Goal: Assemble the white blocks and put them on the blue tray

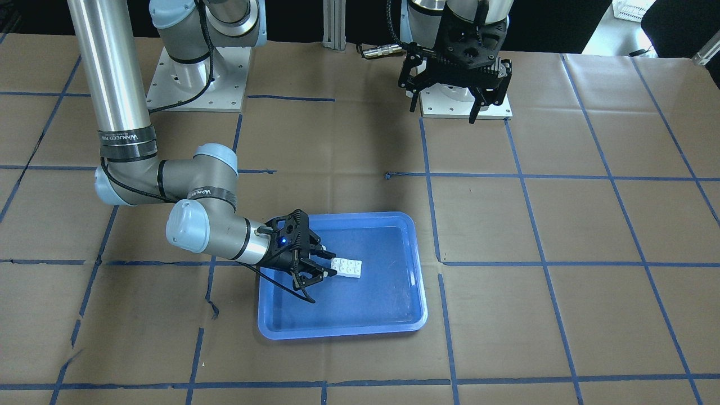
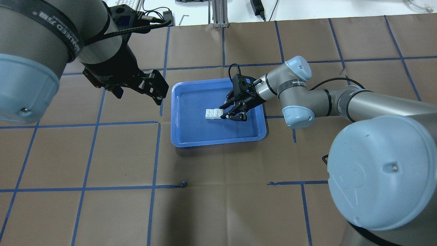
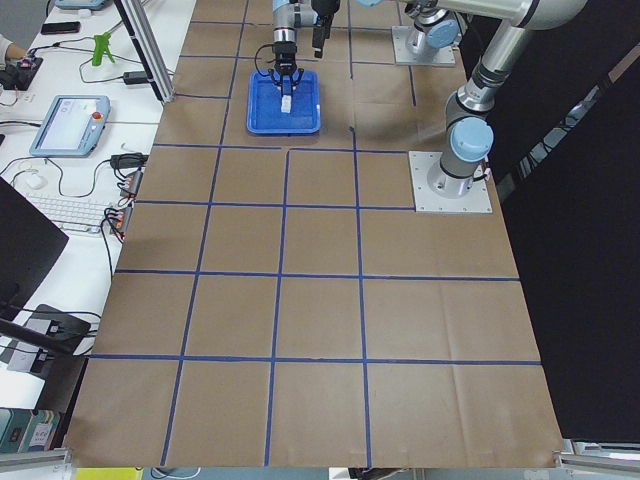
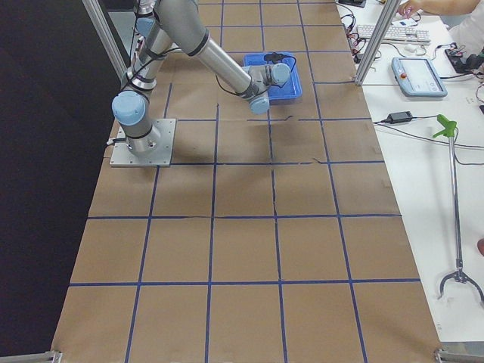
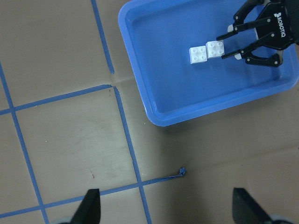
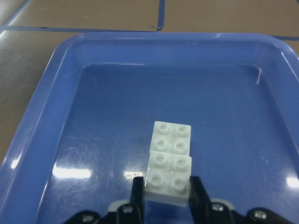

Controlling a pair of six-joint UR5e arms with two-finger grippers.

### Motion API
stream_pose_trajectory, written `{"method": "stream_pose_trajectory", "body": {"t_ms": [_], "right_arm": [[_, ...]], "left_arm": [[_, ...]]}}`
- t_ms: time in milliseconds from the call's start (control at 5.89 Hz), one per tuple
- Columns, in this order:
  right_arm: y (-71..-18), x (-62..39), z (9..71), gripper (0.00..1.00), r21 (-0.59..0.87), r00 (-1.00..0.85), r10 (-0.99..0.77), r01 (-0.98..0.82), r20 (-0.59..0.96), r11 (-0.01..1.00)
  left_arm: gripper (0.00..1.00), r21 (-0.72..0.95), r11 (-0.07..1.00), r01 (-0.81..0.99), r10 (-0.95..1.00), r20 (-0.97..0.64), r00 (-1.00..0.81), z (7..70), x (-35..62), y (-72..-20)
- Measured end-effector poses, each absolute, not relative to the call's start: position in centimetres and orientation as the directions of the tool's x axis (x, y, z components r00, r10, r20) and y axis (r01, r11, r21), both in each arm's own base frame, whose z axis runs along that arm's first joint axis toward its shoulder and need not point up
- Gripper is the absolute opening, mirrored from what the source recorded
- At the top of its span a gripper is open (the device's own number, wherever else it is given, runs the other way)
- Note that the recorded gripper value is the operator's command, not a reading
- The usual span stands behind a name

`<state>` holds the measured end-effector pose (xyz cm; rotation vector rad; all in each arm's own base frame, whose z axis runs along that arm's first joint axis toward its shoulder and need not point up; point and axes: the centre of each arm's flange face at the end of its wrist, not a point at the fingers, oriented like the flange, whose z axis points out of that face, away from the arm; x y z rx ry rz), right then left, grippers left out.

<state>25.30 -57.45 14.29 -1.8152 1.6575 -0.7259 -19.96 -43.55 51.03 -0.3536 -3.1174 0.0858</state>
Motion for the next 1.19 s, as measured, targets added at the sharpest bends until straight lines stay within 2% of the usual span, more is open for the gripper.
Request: {"method": "stream_pose_trajectory", "body": {"t_ms": [1189], "right_arm": [[-57.47, 25.46, 14.04, 0.32, -0.731, 0.086, -0.996, -0.679, 0.015, -0.070]], "left_arm": [[0.99, -0.069, 0.973, 0.220, 0.219, -0.019, -0.976, 51.79, -19.69, -43.77]]}}
